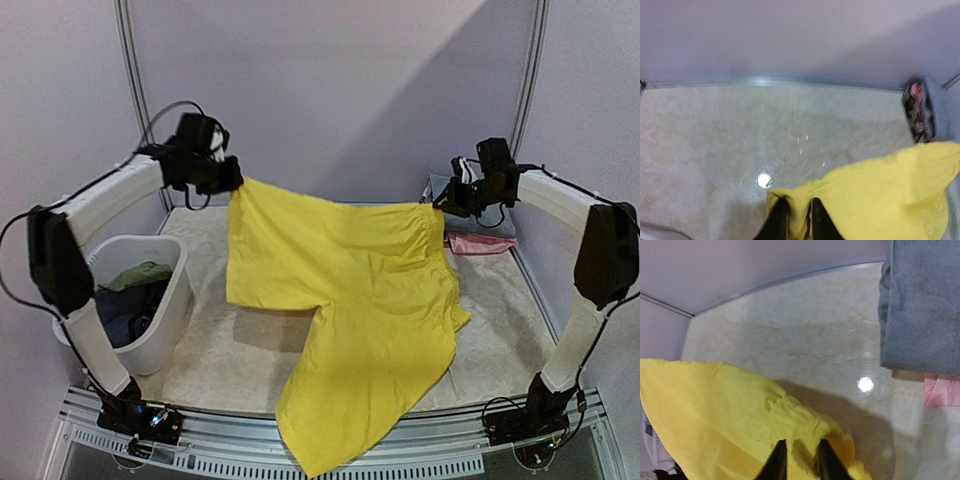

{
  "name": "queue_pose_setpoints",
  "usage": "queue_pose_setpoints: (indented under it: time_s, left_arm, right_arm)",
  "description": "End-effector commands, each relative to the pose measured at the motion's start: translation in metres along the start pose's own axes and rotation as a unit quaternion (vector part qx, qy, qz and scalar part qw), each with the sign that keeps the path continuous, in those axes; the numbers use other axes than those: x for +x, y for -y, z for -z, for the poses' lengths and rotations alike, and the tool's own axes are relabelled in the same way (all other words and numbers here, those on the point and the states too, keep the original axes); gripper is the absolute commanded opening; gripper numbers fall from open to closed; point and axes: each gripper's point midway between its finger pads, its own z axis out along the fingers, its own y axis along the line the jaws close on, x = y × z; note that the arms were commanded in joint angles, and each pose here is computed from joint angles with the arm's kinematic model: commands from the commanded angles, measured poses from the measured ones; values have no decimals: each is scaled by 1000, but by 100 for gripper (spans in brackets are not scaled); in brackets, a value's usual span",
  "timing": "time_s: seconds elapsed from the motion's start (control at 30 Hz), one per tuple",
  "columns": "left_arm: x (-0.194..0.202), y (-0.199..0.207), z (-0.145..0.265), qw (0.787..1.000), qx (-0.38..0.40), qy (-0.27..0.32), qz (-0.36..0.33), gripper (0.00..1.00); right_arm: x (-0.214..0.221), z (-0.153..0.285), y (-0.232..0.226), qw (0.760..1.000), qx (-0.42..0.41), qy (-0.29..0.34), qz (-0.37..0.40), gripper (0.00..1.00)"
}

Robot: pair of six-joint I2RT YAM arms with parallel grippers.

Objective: Fold and stack the mixed laundry pile
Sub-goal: Flatten out the crumpled shorts at the center of the board.

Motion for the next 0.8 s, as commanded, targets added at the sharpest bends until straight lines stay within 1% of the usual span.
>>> queue_pose_setpoints:
  time_s: [0.0, 0.03, 0.07, 0.1, 0.13, 0.17, 0.2, 0.3, 0.4, 0.5, 0.57, 0.63, 0.7, 0.77]
  left_arm:
    - [74, -1, -85, 994, 21, -101, 45, 37]
    - [90, 3, -94, 991, 12, -124, 38, 45]
    - [99, 7, -98, 991, 7, -134, 30, 52]
    - [103, 12, -98, 991, 5, -136, 19, 62]
    - [104, 17, -94, 991, 5, -134, 8, 77]
    - [104, 18, -91, 992, -4, -129, -3, 89]
    - [104, 18, -87, 991, -13, -130, -11, 98]
    - [113, 18, -76, 987, -27, -152, -35, 100]
    - [129, 22, -58, 980, -38, -182, -73, 99]
    - [150, 37, -36, 972, -7, -214, -100, 92]
    - [172, 50, -19, 964, 20, -236, -121, 90]
    - [194, 62, -1, 954, 49, -259, -142, 89]
    - [217, 72, 16, 944, 69, -275, -168, 88]
    - [243, 75, 30, 934, 78, -300, -180, 87]
  right_arm:
    - [-11, -36, 51, 998, 50, -2, -27, 32]
    - [-6, -48, 61, 997, 58, -24, -37, 36]
    - [-5, -51, 63, 997, 62, -35, -38, 39]
    - [-2, -55, 65, 996, 63, -45, -35, 42]
    - [-1, -55, 65, 996, 63, -46, -32, 45]
    - [-3, -52, 63, 997, 63, -44, -30, 48]
    - [-4, -48, 61, 997, 63, -43, -26, 50]
    - [-1, -36, 56, 997, 64, -46, -18, 54]
    - [10, -25, 50, 997, 60, -53, -14, 55]
    - [34, -15, 35, 997, 41, -72, 5, 56]
    - [55, -10, 28, 995, 34, -92, 22, 58]
    - [76, -4, 27, 993, 34, -110, 35, 59]
    - [98, 2, 32, 991, 39, -127, 29, 61]
    - [118, 10, 35, 990, 39, -135, 23, 62]
